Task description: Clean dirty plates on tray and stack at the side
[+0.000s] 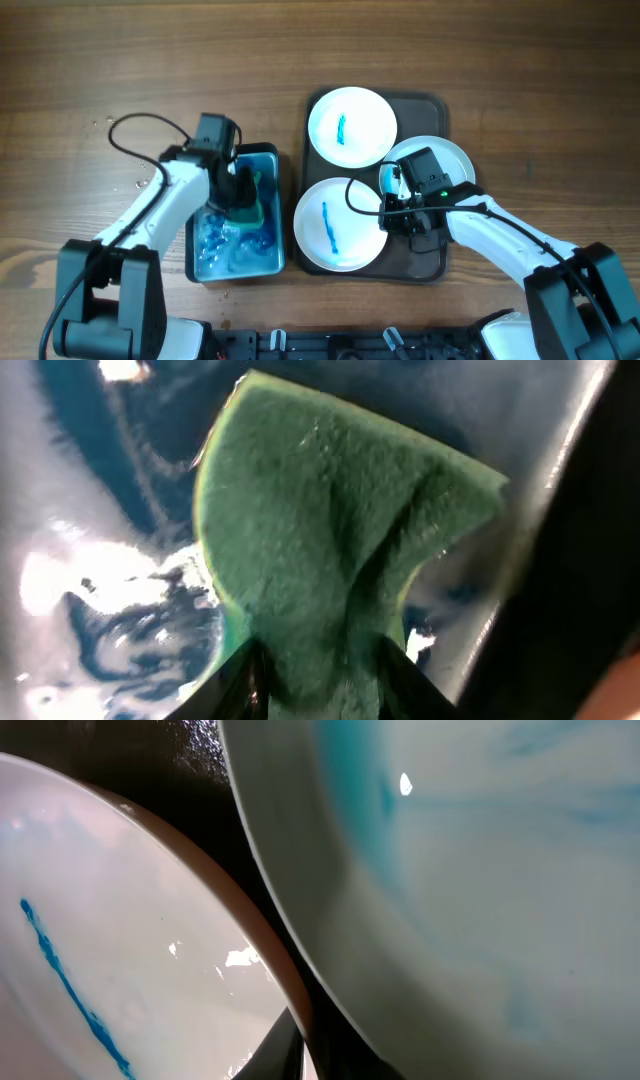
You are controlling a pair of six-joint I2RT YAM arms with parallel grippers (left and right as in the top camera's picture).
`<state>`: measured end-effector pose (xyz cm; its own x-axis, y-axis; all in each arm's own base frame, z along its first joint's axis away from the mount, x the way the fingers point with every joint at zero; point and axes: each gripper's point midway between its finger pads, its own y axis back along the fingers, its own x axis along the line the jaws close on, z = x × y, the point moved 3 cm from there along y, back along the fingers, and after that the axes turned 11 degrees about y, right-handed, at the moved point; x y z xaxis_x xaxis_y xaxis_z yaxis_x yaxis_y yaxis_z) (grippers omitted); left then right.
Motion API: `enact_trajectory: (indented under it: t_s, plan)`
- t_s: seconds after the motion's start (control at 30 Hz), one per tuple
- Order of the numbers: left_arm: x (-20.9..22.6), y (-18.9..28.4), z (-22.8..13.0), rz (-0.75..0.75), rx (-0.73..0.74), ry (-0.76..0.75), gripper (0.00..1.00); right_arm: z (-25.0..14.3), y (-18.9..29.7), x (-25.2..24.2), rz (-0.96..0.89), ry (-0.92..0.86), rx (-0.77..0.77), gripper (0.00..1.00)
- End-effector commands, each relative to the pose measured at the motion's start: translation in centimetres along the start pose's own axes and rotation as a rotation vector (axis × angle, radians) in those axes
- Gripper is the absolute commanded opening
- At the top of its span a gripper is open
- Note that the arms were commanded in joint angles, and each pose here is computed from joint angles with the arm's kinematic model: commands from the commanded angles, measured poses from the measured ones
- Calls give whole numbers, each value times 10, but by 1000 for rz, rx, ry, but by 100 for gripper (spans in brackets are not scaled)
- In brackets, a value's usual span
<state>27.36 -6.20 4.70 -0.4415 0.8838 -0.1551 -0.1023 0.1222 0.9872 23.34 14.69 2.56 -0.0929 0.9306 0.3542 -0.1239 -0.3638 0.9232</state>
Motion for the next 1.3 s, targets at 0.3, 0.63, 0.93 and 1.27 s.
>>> enact_trajectory:
  t_s: [0.3, 0.63, 0.93, 1.27]
  plan:
    - [1, 8, -2, 27, 14, 10, 4, -10, -10, -19, -98, -27, 35, 13]
    - [1, 9, -3, 43, 33, 12, 62, -10, -10, -19, -98, -28, 34, 13]
    - [18, -36, -16, 82, 79, 18, 17, -10, -10, -19, -98, -28, 34, 14]
    - [-6, 19, 0, 49, 80, 17, 4, -10, -10, -19, -98, -28, 36, 15]
